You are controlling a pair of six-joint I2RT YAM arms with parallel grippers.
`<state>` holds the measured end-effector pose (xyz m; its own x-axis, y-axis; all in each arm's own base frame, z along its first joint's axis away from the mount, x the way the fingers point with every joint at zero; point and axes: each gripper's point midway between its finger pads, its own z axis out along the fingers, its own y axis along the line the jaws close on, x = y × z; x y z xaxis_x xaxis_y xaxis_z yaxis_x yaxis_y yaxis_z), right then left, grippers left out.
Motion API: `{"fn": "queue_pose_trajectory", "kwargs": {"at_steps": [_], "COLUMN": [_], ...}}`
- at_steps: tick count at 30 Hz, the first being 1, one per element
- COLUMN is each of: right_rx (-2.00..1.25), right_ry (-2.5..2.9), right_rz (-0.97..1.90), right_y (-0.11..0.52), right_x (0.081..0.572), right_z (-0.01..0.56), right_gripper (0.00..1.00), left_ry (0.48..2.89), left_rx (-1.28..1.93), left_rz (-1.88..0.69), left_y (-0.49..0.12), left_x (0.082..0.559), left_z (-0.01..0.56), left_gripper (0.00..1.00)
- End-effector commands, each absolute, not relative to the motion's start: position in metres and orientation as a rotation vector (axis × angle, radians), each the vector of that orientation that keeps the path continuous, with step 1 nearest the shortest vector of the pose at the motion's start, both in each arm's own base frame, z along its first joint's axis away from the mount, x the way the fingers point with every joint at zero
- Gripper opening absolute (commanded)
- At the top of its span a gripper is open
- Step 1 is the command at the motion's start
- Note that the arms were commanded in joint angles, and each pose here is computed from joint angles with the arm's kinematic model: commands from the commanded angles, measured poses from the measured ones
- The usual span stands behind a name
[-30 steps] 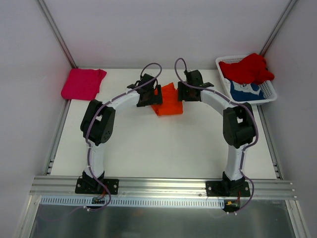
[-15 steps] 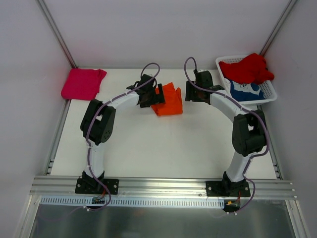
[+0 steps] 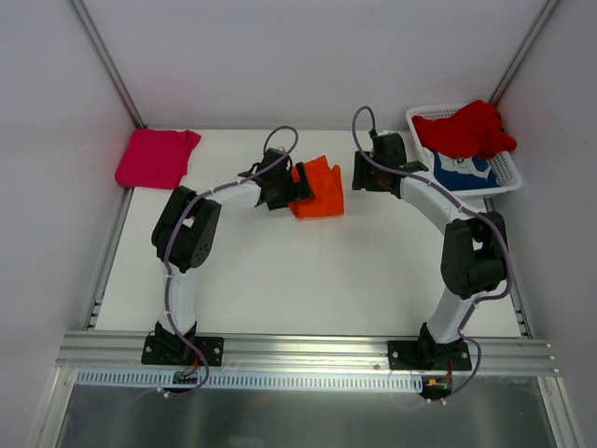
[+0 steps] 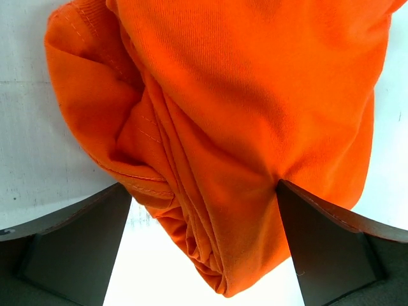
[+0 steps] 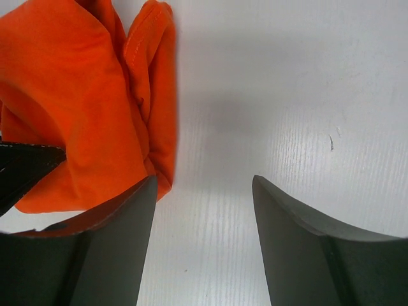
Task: Fold and stack the t-shirts
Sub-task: Fold the tshirt, then neatly place the folded tshirt to the corner
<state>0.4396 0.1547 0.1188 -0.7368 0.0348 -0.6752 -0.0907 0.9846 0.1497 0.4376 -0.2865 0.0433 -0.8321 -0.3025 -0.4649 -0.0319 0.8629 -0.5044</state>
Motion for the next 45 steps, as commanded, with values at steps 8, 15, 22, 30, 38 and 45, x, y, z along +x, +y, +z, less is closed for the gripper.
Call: {"fn": "queue_pose_trajectory", "kwargs": {"at_steps": [8, 15, 22, 30, 38, 45], "right_rx": [-0.045, -0.02, -0.024, -0.018, -0.011, 0.005], "right_ry": [2.319, 2.321, 2.315, 2.301, 2.297, 2.291], "right_rz": [0.282, 0.312, 0.303, 0.299, 0.315, 0.324], "right_y": [0.157, 0.161, 0.158, 0.155, 0.156, 0.157], "right_x": [0.439, 0.439, 0.436, 0.435, 0.436, 0.438], "right_z": [0.147, 0.145, 0.147, 0.153, 0.155, 0.155], "right_gripper": [0.64, 0.64, 0.64, 0.64, 0.64, 0.63], "left_ry": [2.49, 2.51, 2.531, 2.535, 2.525, 2.507], "left_rx": [-0.25, -0.27, -0.271, -0.277, -0.202, -0.101], "left_rz": [-0.585, -0.538, -0.625, -0.7, -0.668, -0.532], "left_y": [-0.261, -0.251, -0.272, -0.286, -0.28, -0.258], "left_x": [0.447, 0.452, 0.463, 0.465, 0.46, 0.461], "left_z": [0.041, 0.031, 0.019, 0.011, 0.023, 0.053], "left_gripper": [0.99, 0.99, 0.89, 0.34, 0.0, 0.0]}}
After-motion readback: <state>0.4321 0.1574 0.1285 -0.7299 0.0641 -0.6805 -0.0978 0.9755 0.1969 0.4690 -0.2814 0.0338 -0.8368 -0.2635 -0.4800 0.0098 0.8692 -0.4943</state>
